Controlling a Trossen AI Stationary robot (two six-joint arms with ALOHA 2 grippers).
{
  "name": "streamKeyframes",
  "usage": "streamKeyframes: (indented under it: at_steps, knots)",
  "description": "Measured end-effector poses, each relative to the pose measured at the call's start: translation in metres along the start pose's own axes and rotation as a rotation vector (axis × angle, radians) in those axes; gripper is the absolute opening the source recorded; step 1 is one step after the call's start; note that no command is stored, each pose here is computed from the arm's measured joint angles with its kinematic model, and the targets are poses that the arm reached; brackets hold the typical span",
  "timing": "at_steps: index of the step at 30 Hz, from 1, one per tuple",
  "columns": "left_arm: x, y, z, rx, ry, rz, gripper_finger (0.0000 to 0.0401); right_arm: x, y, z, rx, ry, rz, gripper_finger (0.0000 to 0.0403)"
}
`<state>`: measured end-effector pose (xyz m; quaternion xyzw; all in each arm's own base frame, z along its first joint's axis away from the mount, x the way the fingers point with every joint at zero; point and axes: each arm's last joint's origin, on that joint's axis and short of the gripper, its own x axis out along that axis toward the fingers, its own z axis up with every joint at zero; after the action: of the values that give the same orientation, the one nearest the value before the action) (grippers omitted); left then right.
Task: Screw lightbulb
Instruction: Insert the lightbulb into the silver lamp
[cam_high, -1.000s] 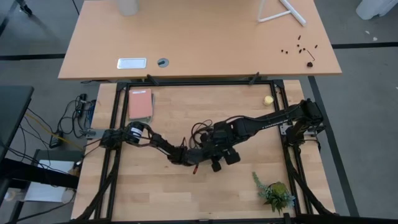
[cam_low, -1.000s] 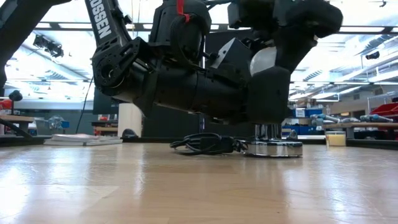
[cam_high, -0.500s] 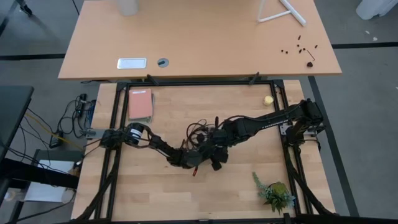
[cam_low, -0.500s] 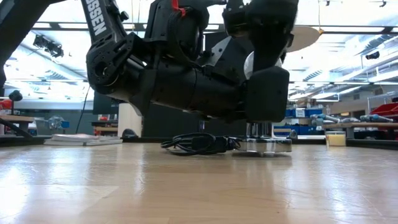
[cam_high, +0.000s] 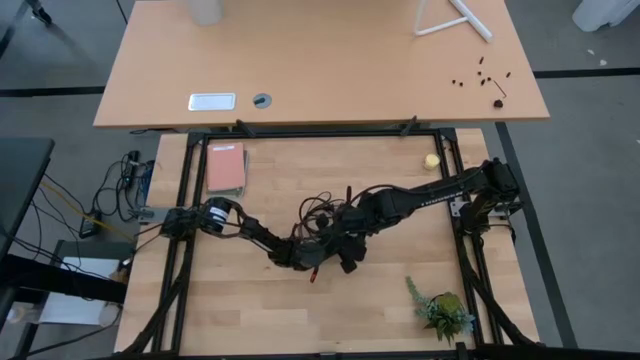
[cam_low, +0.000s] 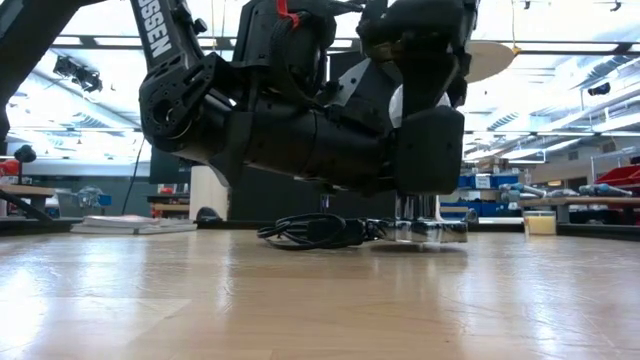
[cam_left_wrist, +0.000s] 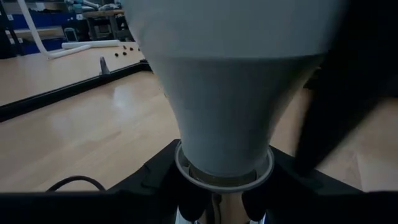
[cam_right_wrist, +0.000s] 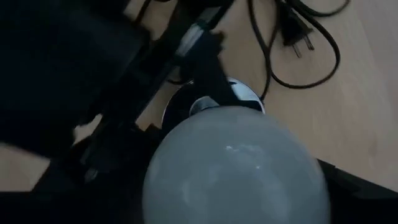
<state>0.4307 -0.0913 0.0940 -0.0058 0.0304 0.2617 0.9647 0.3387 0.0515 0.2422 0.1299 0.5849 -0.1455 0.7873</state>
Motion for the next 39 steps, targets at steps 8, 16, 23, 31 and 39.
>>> streamKeyframes:
  at_steps: [8, 16, 23, 31, 39]
  knots:
    - [0.000, -0.001, 0.000, 0.000, 0.002, -0.033, 0.0180, 0.000, 0.003, 0.003, -0.217, -0.019, 0.061, 0.0363]
    - [0.000, -0.002, 0.000, 0.006, 0.006, -0.048, 0.0180, 0.000, 0.004, 0.003, -0.452, -0.026, 0.086, 0.0391]
    - [0.000, -0.002, 0.000, 0.030, 0.006, -0.073, 0.0180, -0.001, 0.009, -0.002, -0.732, -0.019, 0.088, 0.0397]
    - [0.009, 0.002, -0.001, 0.061, 0.023, -0.282, 0.0180, -0.002, 0.017, -0.012, -1.077, 0.014, 0.093, 0.0395]
    - [0.016, 0.007, -0.002, 0.065, 0.042, -0.412, 0.0180, -0.004, 0.023, -0.024, -1.320, 0.068, 0.104, 0.0377]
